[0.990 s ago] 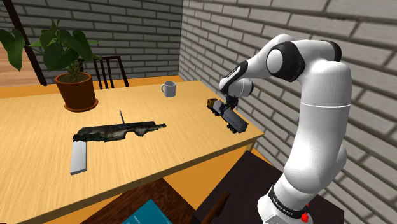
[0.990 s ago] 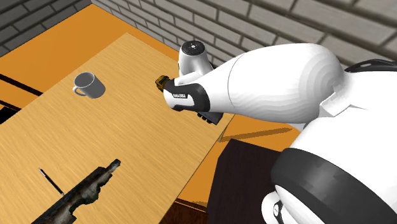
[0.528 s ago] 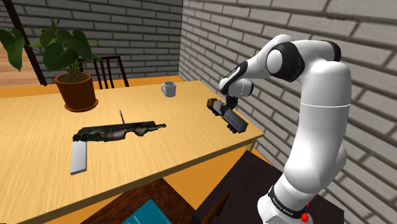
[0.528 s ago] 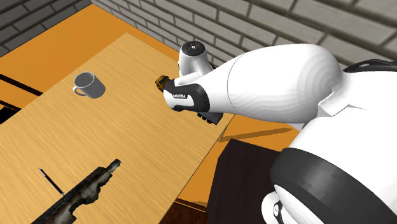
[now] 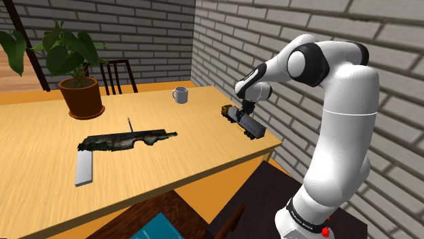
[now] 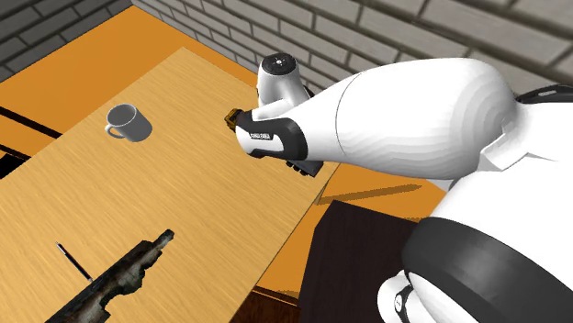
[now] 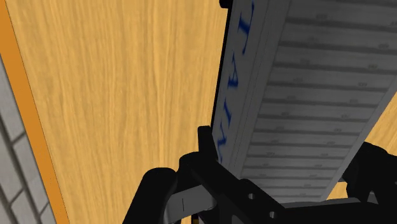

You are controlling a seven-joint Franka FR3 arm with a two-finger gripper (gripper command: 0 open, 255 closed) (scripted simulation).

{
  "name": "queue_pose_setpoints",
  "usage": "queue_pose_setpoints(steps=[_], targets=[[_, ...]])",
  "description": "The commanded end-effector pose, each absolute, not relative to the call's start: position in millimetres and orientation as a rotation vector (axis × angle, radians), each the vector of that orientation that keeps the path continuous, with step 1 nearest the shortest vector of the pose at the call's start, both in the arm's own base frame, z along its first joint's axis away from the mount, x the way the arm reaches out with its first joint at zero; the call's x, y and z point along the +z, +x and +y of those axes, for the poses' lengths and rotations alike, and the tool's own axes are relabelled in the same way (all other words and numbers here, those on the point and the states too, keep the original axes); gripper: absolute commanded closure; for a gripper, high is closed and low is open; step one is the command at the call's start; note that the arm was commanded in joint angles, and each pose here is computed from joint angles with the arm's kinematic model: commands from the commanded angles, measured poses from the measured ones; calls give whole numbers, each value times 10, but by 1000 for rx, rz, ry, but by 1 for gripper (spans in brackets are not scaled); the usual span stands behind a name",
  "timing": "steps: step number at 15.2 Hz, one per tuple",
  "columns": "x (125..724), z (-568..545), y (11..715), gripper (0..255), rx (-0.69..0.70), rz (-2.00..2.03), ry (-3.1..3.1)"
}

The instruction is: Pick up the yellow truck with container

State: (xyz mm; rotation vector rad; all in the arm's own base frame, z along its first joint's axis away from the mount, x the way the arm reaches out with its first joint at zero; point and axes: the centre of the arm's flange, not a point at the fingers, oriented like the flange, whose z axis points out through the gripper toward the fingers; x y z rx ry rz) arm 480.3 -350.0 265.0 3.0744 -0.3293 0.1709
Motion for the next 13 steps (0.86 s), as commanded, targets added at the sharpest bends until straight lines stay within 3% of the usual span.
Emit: queue_pose_setpoints(steps=[1, 13], targets=[[2755, -3501, 4810, 255, 174, -329, 3073], [3291, -3501, 4810, 255, 174, -329, 3073]])
